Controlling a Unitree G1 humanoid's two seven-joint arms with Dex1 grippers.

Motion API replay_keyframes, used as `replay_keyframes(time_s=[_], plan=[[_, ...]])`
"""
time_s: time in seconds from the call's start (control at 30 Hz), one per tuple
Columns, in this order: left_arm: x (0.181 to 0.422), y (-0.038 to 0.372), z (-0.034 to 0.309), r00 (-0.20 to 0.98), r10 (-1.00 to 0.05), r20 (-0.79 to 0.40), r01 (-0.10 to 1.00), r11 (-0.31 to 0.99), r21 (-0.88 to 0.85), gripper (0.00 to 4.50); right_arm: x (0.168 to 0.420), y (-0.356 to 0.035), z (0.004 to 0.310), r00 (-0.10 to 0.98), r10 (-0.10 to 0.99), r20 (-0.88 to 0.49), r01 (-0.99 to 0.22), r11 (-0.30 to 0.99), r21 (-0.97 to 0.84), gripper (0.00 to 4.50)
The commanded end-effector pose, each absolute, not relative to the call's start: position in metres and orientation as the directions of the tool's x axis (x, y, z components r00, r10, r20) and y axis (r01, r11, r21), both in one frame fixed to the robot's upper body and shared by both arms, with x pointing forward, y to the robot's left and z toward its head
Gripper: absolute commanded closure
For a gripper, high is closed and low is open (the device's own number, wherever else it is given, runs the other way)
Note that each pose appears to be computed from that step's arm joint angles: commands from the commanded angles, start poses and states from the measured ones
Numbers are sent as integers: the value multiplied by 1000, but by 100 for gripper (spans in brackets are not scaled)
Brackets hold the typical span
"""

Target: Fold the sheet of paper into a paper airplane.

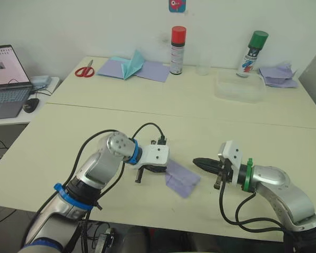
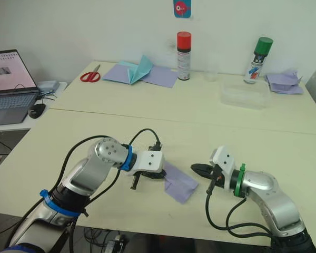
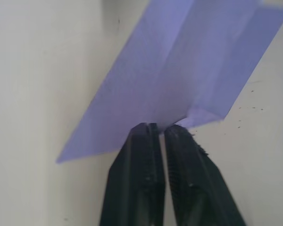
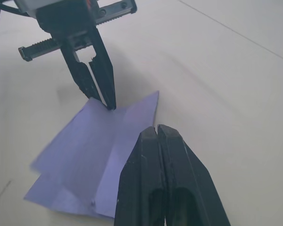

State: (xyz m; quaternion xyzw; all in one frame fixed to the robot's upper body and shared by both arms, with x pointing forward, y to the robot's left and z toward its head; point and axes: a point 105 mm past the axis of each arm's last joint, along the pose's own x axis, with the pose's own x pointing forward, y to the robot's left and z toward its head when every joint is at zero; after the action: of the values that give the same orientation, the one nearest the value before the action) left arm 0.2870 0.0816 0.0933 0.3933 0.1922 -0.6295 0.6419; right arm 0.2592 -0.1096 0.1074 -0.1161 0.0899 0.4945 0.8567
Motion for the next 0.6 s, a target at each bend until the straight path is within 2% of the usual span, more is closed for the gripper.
replay_keyframes(time_s=[0.03,0.17,0.27,0.3,0.33,0.43,0.53,0.6], plan=[[284,73,115,164,-720,-674,945,-81,316,281,259,-119,118,513,822,-245,-858,489,-157,450],[280,79,145,133,-801,-584,960,-43,277,148,258,-127,121,521,817,-248,-853,492,-172,450],[277,104,160,121,-810,-574,955,-63,291,46,248,-124,126,478,849,-228,-878,450,-163,389],[275,113,161,115,-807,-579,952,-78,297,13,242,-121,127,453,863,-224,-890,426,-163,352],[272,119,163,104,-811,-576,948,-95,305,0,236,-118,126,428,877,-220,-902,399,-164,315],[260,130,160,57,-821,-568,946,-137,293,0,216,-111,120,348,912,-217,-934,317,-163,209],[252,131,155,39,-853,-520,922,-171,349,0,205,-107,100,296,919,-260,-949,251,-192,104],[246,134,146,27,-867,-498,922,-171,347,0,208,-102,88,307,912,-272,-943,252,-219,104]])
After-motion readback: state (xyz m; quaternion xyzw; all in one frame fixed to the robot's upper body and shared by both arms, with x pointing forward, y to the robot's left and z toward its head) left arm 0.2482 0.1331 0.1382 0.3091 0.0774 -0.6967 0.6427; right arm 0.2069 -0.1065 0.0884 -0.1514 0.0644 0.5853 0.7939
